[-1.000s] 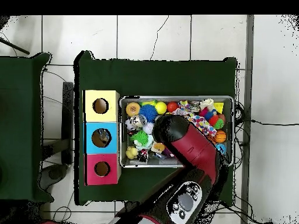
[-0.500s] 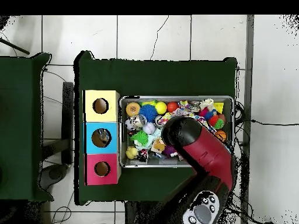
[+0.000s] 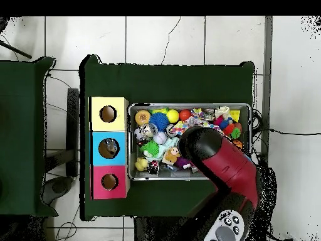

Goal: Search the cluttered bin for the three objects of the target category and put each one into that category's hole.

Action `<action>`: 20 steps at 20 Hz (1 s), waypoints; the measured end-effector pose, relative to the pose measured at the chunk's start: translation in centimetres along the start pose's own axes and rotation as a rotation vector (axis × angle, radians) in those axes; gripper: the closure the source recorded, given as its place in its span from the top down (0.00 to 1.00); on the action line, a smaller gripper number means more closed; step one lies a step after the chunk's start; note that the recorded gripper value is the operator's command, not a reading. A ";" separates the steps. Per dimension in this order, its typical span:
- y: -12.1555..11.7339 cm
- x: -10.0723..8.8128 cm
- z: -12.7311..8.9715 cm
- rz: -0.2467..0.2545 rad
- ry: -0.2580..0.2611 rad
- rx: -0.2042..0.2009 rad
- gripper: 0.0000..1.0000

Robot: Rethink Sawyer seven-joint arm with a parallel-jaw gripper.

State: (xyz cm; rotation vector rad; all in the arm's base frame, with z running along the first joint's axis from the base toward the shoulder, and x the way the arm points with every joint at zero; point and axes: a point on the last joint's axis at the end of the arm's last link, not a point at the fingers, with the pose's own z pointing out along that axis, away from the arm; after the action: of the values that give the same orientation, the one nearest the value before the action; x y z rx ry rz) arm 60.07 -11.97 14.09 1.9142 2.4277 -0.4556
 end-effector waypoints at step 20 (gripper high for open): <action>4.9 3.0 1.1 -0.125 -0.060 -0.003 1.00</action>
State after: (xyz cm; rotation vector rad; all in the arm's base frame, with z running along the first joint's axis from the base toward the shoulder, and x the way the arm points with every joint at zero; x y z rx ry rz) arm 63.82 -8.35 11.41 1.7278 2.5170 -0.5045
